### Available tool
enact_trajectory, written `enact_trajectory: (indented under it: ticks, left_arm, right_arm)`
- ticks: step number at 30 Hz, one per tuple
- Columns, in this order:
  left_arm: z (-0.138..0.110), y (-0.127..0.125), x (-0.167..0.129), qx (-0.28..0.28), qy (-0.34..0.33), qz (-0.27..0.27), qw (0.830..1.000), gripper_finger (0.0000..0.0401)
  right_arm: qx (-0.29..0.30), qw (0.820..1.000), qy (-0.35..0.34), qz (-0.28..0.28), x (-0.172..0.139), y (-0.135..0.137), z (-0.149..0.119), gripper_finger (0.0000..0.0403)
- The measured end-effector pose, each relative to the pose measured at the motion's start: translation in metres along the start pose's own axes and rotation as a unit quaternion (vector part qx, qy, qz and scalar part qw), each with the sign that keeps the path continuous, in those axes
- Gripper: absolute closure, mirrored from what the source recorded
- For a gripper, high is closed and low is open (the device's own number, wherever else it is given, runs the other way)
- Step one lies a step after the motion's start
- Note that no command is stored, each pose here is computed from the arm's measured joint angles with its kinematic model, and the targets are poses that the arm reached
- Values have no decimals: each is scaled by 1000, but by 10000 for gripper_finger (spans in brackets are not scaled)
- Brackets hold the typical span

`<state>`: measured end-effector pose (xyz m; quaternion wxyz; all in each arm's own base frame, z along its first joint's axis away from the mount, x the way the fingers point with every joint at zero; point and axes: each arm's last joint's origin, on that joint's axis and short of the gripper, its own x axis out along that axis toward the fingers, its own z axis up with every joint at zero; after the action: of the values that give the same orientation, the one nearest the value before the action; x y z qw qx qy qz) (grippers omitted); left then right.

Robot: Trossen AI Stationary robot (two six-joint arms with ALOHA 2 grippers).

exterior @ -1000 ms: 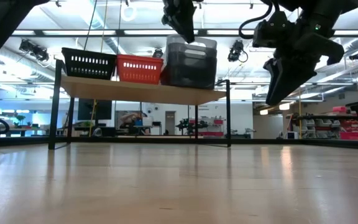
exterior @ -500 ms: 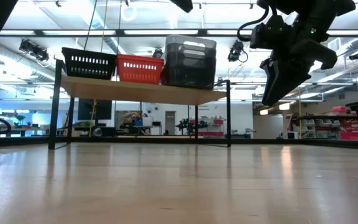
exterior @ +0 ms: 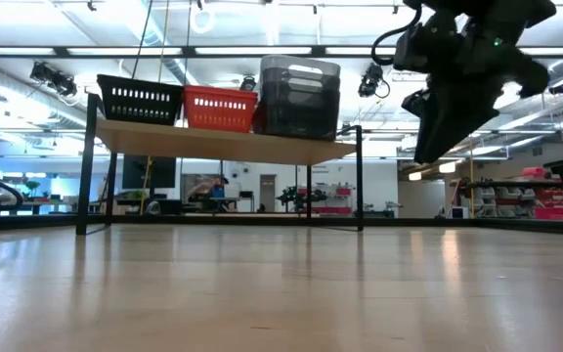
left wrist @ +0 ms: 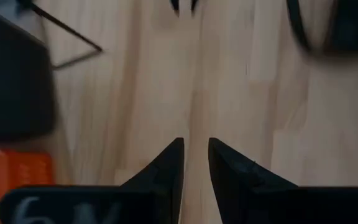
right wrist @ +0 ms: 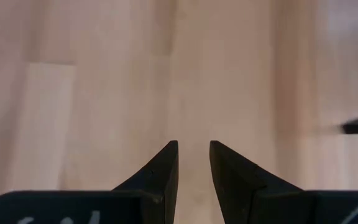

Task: Stack baskets on shelf by color
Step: Stack the black basket on top of the other black basket on the shelf

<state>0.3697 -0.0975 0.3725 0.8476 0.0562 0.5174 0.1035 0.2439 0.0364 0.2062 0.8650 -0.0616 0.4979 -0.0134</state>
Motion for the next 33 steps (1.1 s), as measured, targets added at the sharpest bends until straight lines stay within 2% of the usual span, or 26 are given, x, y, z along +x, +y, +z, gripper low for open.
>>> enact_trajectory:
  ticks: [4,8,12,17,25,28,33]
  left_arm:
    - [-18,-39,20,40,12,15,999,322]
    - [-31,-71,39,66,-16,1,998,322]
    - [-39,-92,55,89,-47,-10,995,326]
    - [-50,-106,80,89,-80,-42,992,335]
    - [-68,-118,111,85,-93,-96,987,351]
    - [-74,-123,121,85,-121,-108,983,353]
    - [-84,-130,136,55,-162,-163,972,353]
  right_arm:
    - [-2,999,0,39,-1,8,0,304]
    - [-35,998,-7,58,-2,15,0,304]
    - [-95,993,-37,65,-1,22,5,304]
    - [-107,988,-76,78,12,35,15,304]
    - [-113,989,-30,90,35,53,9,304]
    - [-122,987,-33,99,29,63,14,304]
    - [-158,977,-64,126,2,91,34,304]
